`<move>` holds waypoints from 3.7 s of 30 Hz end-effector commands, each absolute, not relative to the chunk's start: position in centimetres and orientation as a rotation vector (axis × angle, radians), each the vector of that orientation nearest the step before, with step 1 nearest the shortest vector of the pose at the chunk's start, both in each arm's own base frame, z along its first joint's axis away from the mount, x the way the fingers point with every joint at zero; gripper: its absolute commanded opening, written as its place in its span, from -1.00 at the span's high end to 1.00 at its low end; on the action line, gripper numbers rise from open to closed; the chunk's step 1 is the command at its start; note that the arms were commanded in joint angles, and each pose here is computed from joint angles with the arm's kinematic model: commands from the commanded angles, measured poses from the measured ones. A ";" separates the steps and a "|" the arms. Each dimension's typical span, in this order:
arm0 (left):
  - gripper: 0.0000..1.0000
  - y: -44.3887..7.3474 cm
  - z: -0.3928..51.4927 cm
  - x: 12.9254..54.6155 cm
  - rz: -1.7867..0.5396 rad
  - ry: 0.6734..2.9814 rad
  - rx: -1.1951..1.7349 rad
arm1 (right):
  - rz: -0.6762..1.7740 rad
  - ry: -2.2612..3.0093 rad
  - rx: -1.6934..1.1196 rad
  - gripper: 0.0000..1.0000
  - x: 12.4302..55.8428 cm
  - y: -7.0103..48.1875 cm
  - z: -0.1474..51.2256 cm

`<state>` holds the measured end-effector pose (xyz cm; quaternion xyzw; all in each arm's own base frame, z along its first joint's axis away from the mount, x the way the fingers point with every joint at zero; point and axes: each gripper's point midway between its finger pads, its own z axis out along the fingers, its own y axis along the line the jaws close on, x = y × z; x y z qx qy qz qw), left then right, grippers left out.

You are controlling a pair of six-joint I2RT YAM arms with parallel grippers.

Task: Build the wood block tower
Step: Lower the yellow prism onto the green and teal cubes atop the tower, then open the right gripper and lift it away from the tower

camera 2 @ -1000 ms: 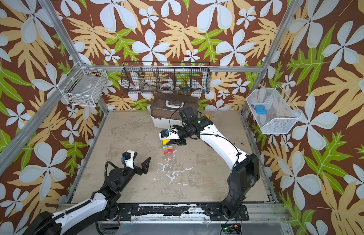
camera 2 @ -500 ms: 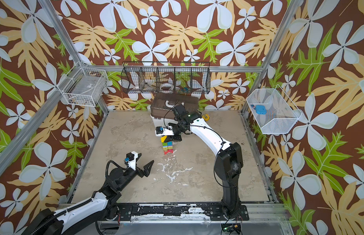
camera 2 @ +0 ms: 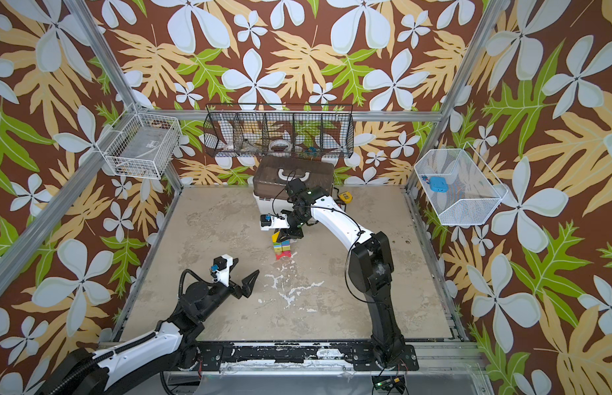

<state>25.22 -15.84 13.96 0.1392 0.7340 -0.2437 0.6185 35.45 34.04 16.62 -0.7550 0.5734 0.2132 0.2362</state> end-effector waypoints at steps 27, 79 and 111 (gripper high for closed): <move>-1.00 -15.6 14.1 25.3 -0.552 1.670 0.311 | 0.603 1.641 -2.071 0.95 36.2 34.3 14.8; -1.00 -15.7 13.9 25.4 -0.549 1.679 0.309 | 0.570 1.657 -2.034 0.46 36.7 34.3 15.4; -1.00 -15.7 13.9 25.4 -0.549 1.682 0.308 | 0.575 1.658 -2.025 0.26 36.8 34.5 15.4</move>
